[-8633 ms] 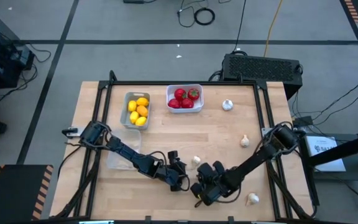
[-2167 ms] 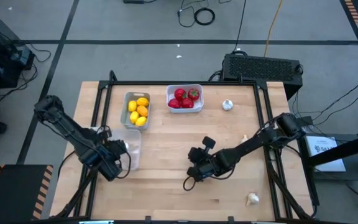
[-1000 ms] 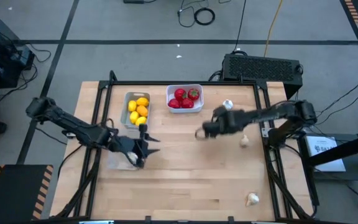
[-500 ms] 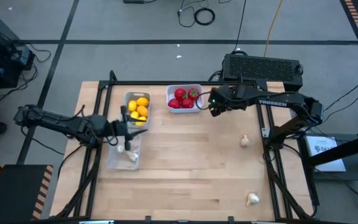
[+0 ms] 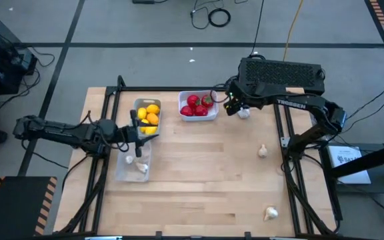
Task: Sort produce into baskets
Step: Put the white garlic into the transparent bin
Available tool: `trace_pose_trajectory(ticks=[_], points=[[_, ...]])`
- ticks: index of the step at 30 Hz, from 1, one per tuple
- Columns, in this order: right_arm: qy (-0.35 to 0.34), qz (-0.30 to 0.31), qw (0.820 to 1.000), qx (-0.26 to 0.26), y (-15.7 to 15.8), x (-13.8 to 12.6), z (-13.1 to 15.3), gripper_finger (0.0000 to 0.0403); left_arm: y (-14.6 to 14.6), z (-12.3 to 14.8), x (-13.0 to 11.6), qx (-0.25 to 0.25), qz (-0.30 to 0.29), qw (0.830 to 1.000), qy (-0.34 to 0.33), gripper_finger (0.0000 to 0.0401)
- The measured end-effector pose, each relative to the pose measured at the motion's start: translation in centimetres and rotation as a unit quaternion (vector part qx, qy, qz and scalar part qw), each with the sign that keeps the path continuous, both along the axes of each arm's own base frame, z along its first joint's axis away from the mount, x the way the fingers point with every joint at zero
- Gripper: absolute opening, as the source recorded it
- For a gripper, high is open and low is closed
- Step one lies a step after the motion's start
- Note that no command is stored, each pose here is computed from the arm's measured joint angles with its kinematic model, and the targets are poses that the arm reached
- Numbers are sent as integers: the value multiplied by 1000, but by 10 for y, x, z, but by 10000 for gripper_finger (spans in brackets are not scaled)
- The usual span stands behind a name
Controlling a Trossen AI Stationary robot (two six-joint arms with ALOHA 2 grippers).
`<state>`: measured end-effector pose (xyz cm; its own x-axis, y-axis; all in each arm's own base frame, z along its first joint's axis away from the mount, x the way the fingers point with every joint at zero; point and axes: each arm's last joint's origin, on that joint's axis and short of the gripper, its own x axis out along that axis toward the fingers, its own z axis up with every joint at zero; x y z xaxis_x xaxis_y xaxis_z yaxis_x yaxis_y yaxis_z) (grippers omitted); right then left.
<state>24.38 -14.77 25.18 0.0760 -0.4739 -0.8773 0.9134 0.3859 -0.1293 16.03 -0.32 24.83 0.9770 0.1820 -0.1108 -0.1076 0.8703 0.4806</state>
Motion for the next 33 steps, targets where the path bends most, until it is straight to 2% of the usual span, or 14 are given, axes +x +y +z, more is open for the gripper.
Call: trace_pose_trajectory(ticks=[6, 13, 19, 26, 29, 33], points=[[-20, -7, 1000, -1, -11, -1, -13, 215, 1, -2, 0, -9, -2, 1000, 9, 176], [-11, -23, 1000, 2, -13, -13, -45, 215, 1, -4, 0, -12, -2, 1000, 18, 176], [-14, -27, 1000, 1, -10, -17, -62, 215, 1, -4, 0, -12, -3, 1000, 20, 176], [-4, -49, 998, -25, -9, -23, -74, 213, 1, -4, 0, -12, -3, 1000, 20, 176], [-5, -50, 998, -26, -9, -23, -74, 202, 1, -4, 0, -12, -3, 1000, 20, 176], [-8, -56, 998, -25, -9, -23, -74, 165, 1, -4, 0, -12, -3, 1000, 20, 176]])
